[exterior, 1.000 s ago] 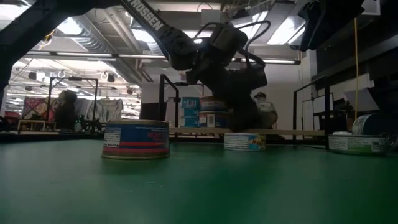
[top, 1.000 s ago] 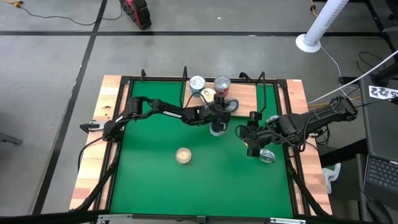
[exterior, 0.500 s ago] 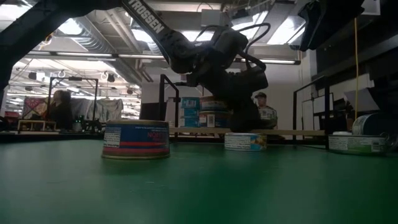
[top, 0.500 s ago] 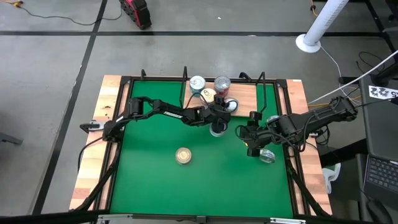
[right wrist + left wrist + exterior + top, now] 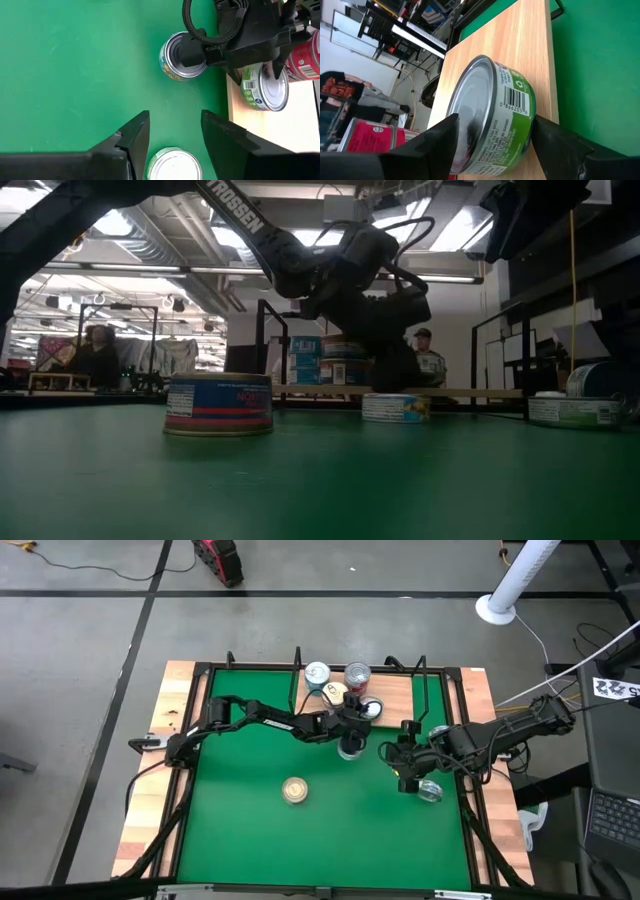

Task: Stack canned seafood by type on shelf
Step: Put the green white tuna can on the shelf

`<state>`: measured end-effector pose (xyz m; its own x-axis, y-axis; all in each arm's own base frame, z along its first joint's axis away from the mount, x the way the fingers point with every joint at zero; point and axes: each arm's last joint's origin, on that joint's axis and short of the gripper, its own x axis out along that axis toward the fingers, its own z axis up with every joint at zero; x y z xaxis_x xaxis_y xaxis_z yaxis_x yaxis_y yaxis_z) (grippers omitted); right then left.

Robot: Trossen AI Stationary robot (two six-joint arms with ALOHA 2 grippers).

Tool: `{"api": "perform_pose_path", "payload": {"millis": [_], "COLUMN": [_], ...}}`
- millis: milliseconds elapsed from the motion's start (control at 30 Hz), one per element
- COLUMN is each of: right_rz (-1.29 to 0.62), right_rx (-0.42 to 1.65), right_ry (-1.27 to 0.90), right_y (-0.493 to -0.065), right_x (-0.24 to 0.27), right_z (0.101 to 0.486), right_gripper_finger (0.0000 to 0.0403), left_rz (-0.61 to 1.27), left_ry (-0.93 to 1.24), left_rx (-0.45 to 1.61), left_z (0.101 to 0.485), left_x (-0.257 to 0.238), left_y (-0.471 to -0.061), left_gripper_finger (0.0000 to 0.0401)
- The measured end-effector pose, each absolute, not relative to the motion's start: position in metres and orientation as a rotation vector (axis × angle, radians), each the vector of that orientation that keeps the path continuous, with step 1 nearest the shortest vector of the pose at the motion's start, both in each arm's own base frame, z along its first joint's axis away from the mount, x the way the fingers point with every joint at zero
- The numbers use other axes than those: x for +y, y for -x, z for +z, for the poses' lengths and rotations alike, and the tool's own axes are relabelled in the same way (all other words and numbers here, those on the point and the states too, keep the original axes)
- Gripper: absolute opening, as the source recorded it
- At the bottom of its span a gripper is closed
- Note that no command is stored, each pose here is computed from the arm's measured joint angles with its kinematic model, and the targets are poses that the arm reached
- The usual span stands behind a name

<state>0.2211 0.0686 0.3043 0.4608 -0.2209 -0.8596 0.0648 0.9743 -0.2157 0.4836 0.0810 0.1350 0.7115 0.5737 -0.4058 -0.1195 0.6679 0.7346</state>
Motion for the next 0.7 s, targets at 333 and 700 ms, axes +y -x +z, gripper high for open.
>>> {"api": "perform_pose_path", "payload": {"millis": [333, 700], "right_rz": [-0.177, -0.155], "right_rx": [1.080, 1.089], "right_ry": [0.161, 0.146], "right_y": [-0.2210, -0.2208], "right_x": [0.0686, 0.0693], "right_z": [0.3042, 0.3040], "right_gripper_finger": [0.0177, 0.0177], "left_rz": [0.534, 0.499], "left_ry": [-0.631, -0.633], "left_rx": [0.635, 0.723], "left_z": [0.1439, 0.1450], "left_x": [0.0825, 0.0779], "left_y": [-0.4857, -0.4800], "left_gripper_finger": [0.0239, 0.0239]}}
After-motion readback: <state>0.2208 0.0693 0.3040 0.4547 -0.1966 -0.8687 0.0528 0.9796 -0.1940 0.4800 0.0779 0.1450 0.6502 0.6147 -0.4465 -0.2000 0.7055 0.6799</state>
